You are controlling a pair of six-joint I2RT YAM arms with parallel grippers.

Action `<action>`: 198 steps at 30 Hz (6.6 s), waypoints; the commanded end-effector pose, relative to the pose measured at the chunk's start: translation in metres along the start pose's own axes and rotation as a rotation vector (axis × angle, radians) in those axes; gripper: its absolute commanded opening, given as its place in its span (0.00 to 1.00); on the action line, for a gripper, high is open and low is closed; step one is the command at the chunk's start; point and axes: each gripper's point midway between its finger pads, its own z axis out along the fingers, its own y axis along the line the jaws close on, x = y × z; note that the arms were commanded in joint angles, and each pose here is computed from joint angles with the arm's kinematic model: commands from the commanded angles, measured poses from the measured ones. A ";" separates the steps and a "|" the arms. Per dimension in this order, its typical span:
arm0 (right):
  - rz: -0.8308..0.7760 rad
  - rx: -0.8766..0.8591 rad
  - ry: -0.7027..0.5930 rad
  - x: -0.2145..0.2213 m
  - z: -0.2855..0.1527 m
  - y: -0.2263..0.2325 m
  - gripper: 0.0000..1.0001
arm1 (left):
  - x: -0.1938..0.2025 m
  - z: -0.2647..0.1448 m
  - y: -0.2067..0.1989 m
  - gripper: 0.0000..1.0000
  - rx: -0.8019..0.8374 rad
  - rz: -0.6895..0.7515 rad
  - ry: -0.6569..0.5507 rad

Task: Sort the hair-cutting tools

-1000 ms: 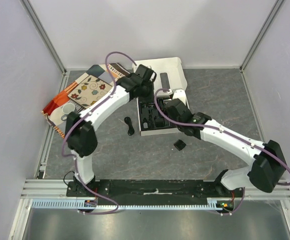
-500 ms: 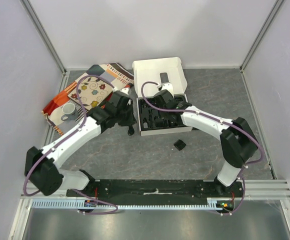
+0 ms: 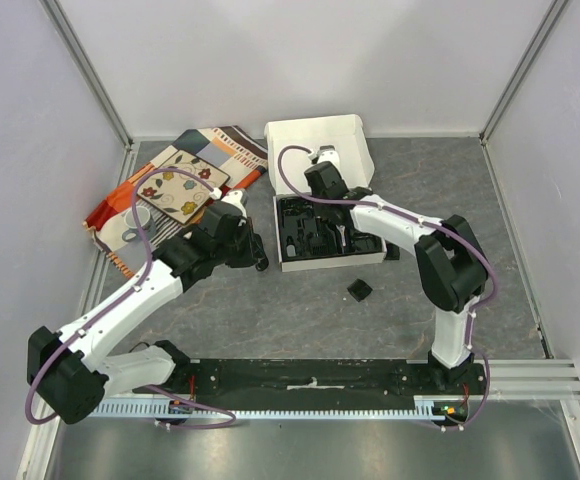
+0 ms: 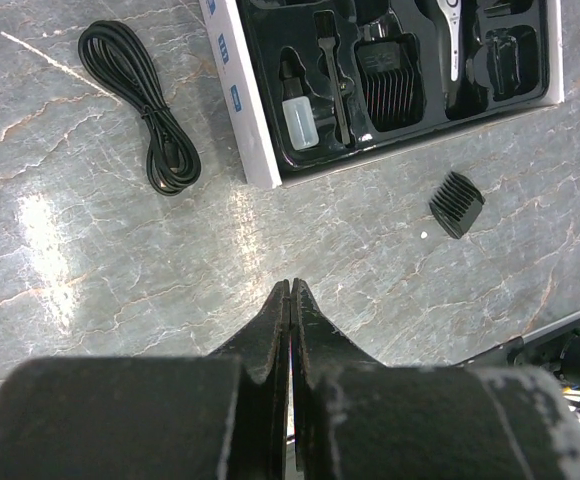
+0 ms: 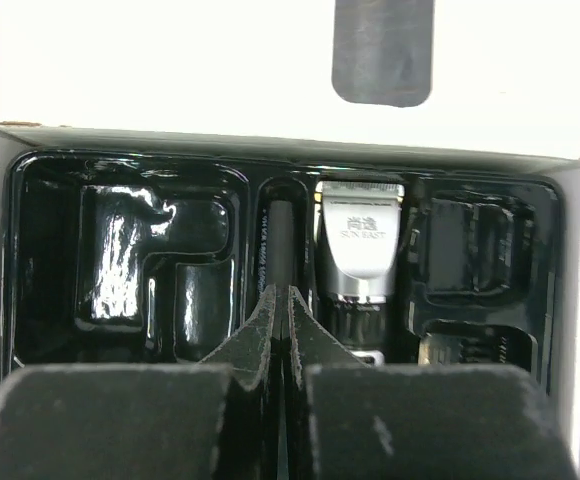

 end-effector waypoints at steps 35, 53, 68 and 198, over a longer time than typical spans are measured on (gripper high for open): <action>0.042 0.153 -0.131 -0.017 -0.139 -0.093 0.65 | -0.018 -0.029 -0.016 0.06 0.099 0.007 -0.095; 0.117 -0.033 0.204 0.140 -0.158 -0.088 0.68 | 0.002 -0.046 -0.015 0.08 0.161 -0.006 -0.075; -0.069 -0.131 0.294 0.168 -0.140 -0.066 0.75 | 0.012 -0.044 -0.013 0.09 0.167 -0.008 -0.046; -0.733 -0.504 0.145 0.125 -0.167 0.037 0.82 | 0.027 -0.074 0.004 0.10 0.164 -0.007 -0.076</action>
